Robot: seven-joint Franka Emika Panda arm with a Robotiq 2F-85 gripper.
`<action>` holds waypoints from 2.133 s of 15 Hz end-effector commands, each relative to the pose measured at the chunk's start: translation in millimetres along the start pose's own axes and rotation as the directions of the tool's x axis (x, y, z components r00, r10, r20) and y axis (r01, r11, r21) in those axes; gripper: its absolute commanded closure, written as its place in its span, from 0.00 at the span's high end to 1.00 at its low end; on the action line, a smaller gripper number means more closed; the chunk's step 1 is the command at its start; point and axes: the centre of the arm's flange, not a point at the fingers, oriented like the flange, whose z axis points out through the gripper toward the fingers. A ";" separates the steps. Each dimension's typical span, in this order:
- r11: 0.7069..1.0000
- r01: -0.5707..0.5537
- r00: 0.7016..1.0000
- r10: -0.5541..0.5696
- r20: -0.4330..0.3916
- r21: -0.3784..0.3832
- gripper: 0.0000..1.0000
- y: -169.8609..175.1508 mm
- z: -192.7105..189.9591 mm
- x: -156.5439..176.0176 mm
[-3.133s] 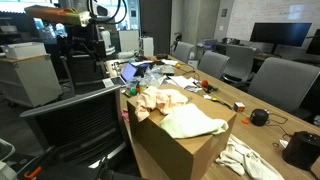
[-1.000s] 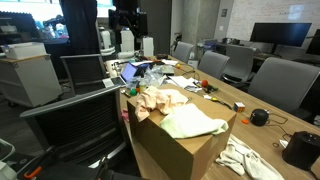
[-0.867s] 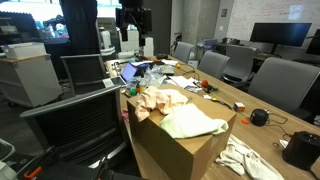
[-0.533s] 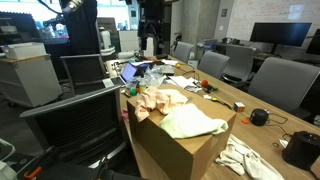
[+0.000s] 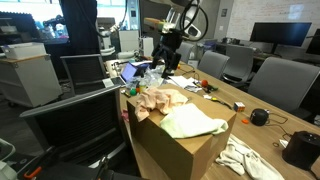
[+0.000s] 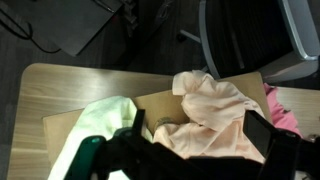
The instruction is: Take the clothes on the box and put them on the back rest of the chair
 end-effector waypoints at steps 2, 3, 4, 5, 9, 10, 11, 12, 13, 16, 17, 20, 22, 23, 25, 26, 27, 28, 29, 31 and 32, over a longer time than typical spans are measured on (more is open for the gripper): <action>0.991 -0.025 0.995 0.012 0.096 0.135 1.00 14.6 22.6 34.1; 0.987 -0.036 0.993 0.019 0.112 0.156 1.00 20.2 32.4 39.3; 0.984 -0.052 0.992 0.031 0.126 0.171 1.00 25.3 39.0 43.4; 0.981 -0.063 0.989 0.037 0.141 0.184 1.00 30.4 46.8 46.6; 0.975 -0.127 0.979 0.094 0.180 0.180 1.00 52.1 66.8 57.0; 0.975 -0.143 0.977 0.110 0.185 0.173 1.00 56.9 69.5 58.3; 0.975 -0.157 0.974 0.126 0.188 0.160 1.00 60.8 70.9 59.0; 0.974 -0.169 0.972 0.140 0.188 0.152 1.00 64.3 71.2 58.9; 0.973 -0.185 0.970 0.158 0.185 0.138 1.00 66.3 70.8 60.0; 0.968 -0.225 0.964 0.204 0.171 0.111 1.00 66.4 68.7 61.8; 0.965 -0.244 0.960 0.225 0.169 0.099 1.00 65.2 69.3 65.2; 0.946 -0.318 0.937 0.304 0.172 0.059 1.00 65.6 75.9 73.7; 0.931 -0.363 0.918 0.354 0.181 0.022 1.00 65.5 88.6 83.2; 0.925 -0.381 0.908 0.372 0.196 0.010 1.00 65.7 98.6 89.7; 0.911 -0.411 0.886 0.404 0.229 -0.016 1.00 67.5 121.4 100.6; 0.907 -0.420 0.877 0.414 0.243 -0.028 1.00 68.6 133.1 104.9; 0.900 -0.434 0.865 0.430 0.258 -0.047 1.00 71.7 147.1 109.1; 0.895 -0.442 0.856 0.440 0.272 -0.059 1.00 74.1 158.0 112.1; 0.890 -0.450 0.845 0.451 0.288 -0.073 1.00 78.7 171.3 114.1; 0.881 -0.464 0.828 0.468 0.308 -0.092 1.00 85.3 189.3 117.9; 0.878 -0.469 0.822 0.475 0.316 -0.100 1.00 89.2 196.0 118.6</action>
